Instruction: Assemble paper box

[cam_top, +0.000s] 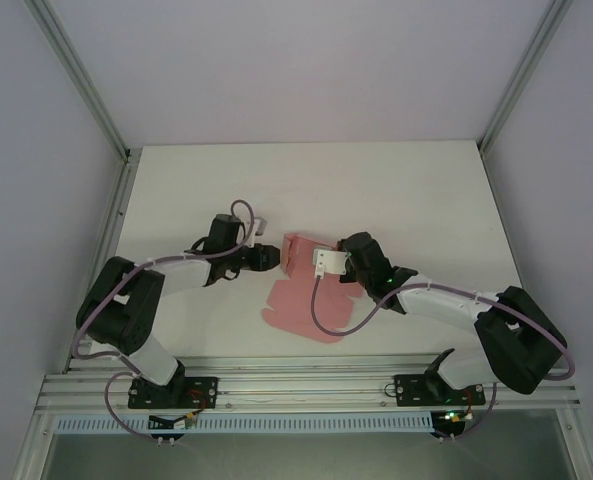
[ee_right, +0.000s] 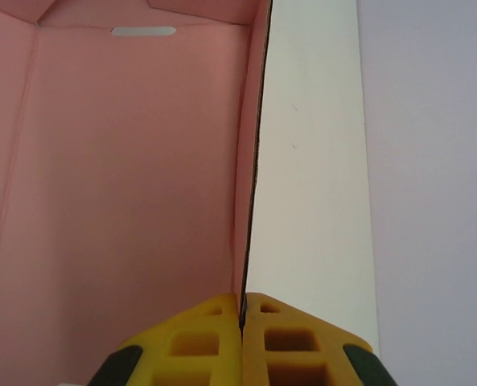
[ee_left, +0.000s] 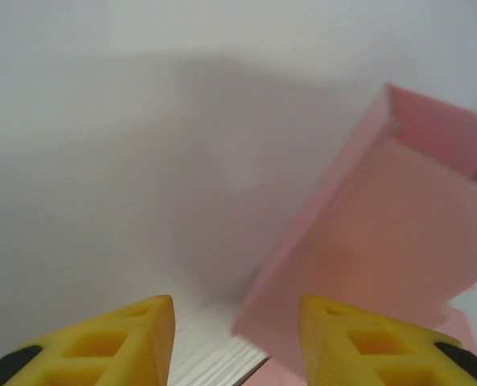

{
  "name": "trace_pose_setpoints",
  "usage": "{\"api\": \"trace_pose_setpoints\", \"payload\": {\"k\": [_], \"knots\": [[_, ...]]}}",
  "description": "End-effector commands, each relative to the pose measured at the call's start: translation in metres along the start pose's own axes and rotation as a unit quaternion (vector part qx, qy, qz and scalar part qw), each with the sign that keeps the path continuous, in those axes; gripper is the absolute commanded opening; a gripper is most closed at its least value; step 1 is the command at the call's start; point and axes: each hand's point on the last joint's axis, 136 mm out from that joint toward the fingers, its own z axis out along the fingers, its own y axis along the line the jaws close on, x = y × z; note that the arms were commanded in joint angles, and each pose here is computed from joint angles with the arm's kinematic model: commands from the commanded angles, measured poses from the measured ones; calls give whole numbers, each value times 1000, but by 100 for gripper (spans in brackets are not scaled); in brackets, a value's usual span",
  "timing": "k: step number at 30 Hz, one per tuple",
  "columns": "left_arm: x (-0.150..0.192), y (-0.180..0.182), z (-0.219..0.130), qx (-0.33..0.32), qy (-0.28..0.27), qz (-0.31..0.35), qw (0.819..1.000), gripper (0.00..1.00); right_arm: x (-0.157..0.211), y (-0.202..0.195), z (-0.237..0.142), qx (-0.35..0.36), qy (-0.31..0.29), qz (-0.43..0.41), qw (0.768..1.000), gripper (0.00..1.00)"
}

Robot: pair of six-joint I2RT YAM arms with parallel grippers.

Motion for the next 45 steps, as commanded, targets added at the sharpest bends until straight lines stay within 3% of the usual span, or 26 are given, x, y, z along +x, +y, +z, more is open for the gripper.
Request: {"api": "trace_pose_setpoints", "payload": {"k": [1, 8, 14, 17, 21, 25, 31, 34, 39, 45], "knots": [[-25, -37, 4, 99, -24, 54, 993, 41, 0, 10, 2, -12, 1, -7, 1000, 0], [-9, -47, 21, 137, -1, 82, 987, 39, 0, 17, -1, -15, 0, -10, 1000, 0], [-5, -32, 31, 8, -1, 148, 989, 38, -2, 35, -5, -13, 17, -35, 999, 0], [-1, -16, 24, -46, 5, 149, 988, 39, 2, 42, -7, -2, 35, -41, 999, 0], [4, -21, 7, -45, -5, 150, 988, 52, 2, 49, -12, -4, 35, -37, 999, 0], [5, -43, -10, -2, -14, 163, 986, 56, -2, 39, -12, 18, 37, -65, 997, 0], [8, -48, -26, -6, -14, 165, 986, 53, -13, 31, -15, 44, 32, -109, 993, 0], [-1, -53, -36, -8, -50, 174, 983, 55, -26, -1, -15, 73, 5, -101, 992, 0], [-27, -36, -53, -65, -104, 156, 980, 57, -30, -41, -3, 114, -17, -139, 984, 0], [-36, -4, -59, -106, -128, 102, 981, 57, -35, -56, 22, 185, -45, -162, 968, 0]]}}
